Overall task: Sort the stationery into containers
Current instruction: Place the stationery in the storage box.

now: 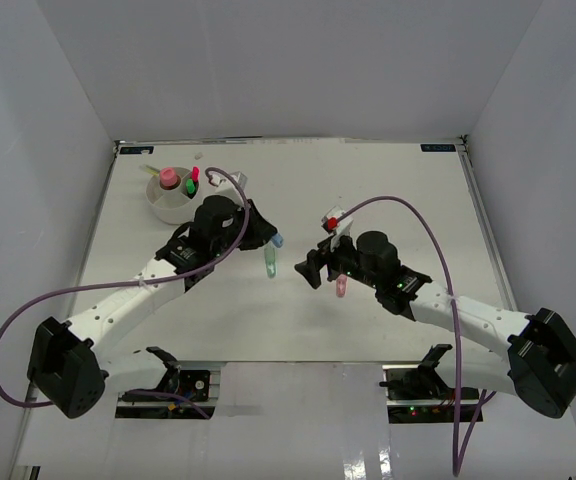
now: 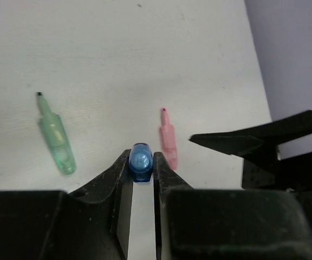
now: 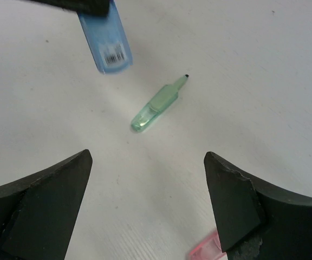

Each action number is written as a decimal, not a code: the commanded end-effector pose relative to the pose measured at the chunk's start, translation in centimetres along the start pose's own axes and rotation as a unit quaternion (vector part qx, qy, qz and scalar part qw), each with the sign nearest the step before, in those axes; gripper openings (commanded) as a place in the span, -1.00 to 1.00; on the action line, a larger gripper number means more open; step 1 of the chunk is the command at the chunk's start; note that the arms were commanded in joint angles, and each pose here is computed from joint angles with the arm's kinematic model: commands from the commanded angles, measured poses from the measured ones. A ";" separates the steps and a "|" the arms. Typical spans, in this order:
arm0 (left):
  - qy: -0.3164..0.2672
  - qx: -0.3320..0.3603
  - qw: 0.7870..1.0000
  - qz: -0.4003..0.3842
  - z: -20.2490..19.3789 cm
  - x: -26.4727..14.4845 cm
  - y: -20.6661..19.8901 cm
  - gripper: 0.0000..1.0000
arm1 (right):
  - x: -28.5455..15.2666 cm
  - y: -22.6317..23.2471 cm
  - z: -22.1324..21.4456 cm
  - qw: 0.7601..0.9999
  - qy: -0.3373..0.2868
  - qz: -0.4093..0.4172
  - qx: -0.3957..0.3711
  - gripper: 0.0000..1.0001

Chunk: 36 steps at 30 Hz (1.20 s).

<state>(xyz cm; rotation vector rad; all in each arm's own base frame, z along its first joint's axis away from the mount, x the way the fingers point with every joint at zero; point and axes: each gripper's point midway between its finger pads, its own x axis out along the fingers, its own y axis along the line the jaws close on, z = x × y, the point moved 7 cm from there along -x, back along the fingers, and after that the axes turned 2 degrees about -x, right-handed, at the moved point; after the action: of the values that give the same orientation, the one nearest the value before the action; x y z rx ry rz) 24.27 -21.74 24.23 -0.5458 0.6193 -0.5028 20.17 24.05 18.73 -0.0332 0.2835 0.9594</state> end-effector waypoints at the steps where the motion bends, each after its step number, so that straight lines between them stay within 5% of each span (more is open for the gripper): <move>1: -0.081 0.033 0.990 0.110 3.8 -1.5 2.3 -0.88 | -0.8 -2.0 -0.2 0.996 0.010 -0.082 -0.019 0.80; 16: -0.208 -0.060 0.900 0.379 14.5 -5.5 17.8 -0.78 | -2.5 -5.4 -3.5 0.977 0.049 -0.205 -0.015 0.80; 26: -0.237 -0.097 0.872 0.418 17.5 -3.9 22.8 -0.73 | -2.9 -5.7 -3.5 0.978 0.042 -0.204 -0.012 0.80; 36: -0.246 -0.122 0.870 0.408 18.0 -2.0 24.4 -0.62 | -2.8 -5.8 -3.6 0.979 0.042 -0.199 -0.010 0.80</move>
<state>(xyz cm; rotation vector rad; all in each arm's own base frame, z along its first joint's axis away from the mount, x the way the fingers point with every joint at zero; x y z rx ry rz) 40.28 3.22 20.53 -0.5281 0.4503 0.5308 22.29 17.71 14.66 -0.1682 0.3834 0.5587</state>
